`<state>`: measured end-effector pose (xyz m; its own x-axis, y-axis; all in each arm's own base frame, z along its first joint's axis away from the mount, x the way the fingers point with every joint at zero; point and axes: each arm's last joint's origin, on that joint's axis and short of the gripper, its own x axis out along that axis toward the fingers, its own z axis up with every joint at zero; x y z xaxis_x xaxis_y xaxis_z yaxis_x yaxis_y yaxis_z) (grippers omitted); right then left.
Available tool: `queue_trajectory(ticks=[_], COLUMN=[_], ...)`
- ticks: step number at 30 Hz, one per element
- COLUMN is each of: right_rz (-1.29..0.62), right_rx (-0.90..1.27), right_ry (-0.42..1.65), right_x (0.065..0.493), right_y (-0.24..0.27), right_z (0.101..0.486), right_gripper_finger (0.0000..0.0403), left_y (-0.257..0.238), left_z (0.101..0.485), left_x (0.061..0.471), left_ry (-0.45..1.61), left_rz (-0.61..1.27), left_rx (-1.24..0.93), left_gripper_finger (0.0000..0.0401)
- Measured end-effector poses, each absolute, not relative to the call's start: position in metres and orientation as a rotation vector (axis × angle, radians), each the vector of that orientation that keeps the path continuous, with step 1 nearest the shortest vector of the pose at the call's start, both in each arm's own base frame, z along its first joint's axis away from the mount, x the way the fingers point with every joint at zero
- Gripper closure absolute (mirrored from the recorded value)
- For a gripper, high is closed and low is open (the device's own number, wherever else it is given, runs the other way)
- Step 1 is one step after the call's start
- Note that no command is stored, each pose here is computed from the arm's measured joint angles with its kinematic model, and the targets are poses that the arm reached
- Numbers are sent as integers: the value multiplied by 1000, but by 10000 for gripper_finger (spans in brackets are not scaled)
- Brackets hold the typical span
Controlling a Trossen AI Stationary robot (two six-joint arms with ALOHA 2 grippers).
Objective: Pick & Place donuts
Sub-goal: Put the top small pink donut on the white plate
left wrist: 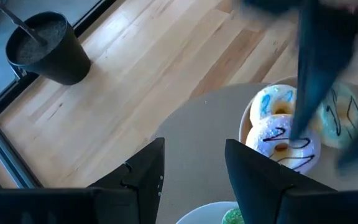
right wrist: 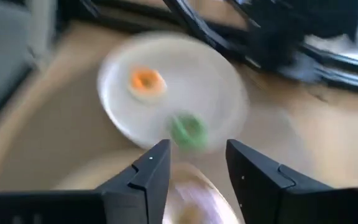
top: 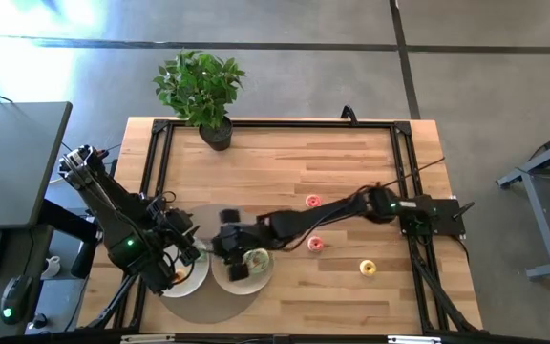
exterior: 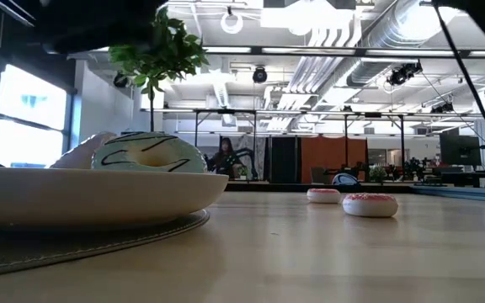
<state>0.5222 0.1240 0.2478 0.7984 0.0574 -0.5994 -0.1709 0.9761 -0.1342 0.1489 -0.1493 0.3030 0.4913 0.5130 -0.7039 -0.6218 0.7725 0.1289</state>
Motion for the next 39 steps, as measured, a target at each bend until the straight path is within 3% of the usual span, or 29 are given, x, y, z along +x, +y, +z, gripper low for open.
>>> queue_trajectory(ticks=[7,14,21,27,35,39], right_rz=[-99,-135,-154,-132,-55,-28], right_rx=[-303,-125,37,173,234,260], right_ry=[957,1241,1249,1135,1002,965], right_x=[438,358,304,263,229,219], right_y=[101,85,98,106,106,103], right_z=[326,356,319,274,225,209], right_gripper_finger=[267,269,269,269,269,269], left_y=[-153,-143,-127,-98,-51,-25], left_z=[305,302,287,281,271,256], left_x=[155,172,220,265,309,334], left_ry=[659,658,701,637,562,522], left_rz=[670,708,586,408,205,194], left_rx=[-167,-201,-156,-91,-52,0], left_gripper_finger=[236,236,236,236,236,236])
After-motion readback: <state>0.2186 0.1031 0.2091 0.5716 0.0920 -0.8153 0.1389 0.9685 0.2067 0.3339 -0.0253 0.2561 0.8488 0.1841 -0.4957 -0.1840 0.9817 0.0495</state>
